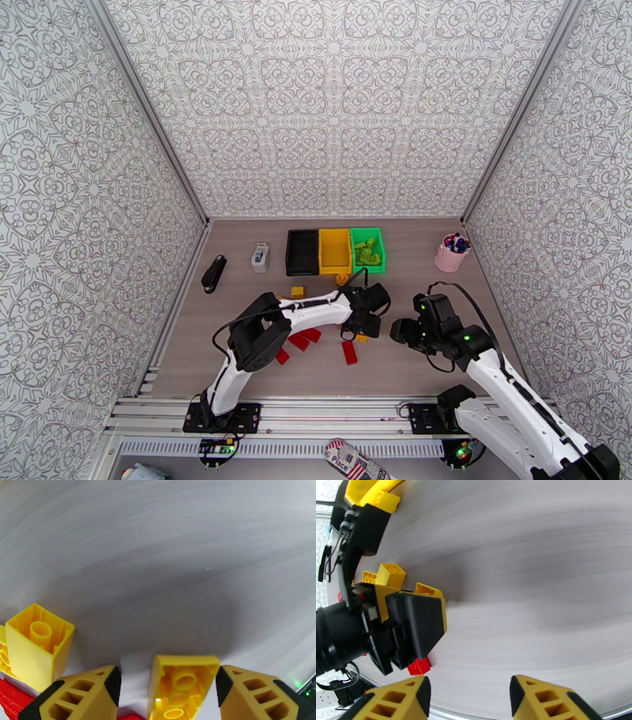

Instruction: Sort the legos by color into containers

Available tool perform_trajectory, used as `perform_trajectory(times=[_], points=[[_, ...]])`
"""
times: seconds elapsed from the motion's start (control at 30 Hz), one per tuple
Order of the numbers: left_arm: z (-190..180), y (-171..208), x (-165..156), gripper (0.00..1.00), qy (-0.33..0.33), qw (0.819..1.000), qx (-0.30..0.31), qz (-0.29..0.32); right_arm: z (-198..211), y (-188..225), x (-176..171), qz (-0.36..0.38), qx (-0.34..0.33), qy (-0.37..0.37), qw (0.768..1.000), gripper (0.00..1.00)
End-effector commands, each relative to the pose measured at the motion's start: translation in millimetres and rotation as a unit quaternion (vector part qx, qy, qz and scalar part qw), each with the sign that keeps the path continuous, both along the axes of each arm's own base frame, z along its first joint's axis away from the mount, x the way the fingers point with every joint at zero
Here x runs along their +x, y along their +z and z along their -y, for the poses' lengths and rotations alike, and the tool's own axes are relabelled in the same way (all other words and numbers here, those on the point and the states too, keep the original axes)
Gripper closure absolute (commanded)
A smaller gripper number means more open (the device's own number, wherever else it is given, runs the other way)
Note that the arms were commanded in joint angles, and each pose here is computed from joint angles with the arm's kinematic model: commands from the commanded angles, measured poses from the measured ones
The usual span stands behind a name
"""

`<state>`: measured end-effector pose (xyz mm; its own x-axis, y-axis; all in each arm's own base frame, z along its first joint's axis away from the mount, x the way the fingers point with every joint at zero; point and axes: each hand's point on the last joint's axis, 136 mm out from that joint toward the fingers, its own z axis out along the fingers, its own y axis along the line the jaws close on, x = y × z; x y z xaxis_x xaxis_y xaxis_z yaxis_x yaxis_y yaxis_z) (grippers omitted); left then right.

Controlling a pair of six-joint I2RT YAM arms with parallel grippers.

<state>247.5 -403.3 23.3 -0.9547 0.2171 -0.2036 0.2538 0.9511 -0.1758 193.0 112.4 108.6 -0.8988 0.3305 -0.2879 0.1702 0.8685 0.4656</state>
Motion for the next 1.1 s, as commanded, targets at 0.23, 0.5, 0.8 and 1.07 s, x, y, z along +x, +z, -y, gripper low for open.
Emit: perform_trajectory(times=[0.23, 0.5, 0.8, 1.07], points=[[5.4, 11.9, 1.2, 0.61, -0.006, 1.000, -0.002, 0.004, -1.8, 5.4, 0.8, 0.013, 0.009, 0.003, 1.000, 0.47], [2.4, 92.2, 38.8, 0.63, 0.017, 0.993, -0.107, 0.045, -20.1, 25.0, 15.2, 0.042, 0.044, 0.033, 0.998, 0.43], [-49.8, 146.9, 137.6, 0.64, 0.094, 0.975, -0.181, 0.086, -55.2, 63.3, 75.9, 0.071, 0.059, 0.083, 0.992, 0.40], [-79.6, 142.2, 223.0, 0.61, 0.128, 0.972, -0.162, 0.115, -72.2, 81.9, 122.6, 0.069, 0.051, 0.097, 0.992, 0.40]])
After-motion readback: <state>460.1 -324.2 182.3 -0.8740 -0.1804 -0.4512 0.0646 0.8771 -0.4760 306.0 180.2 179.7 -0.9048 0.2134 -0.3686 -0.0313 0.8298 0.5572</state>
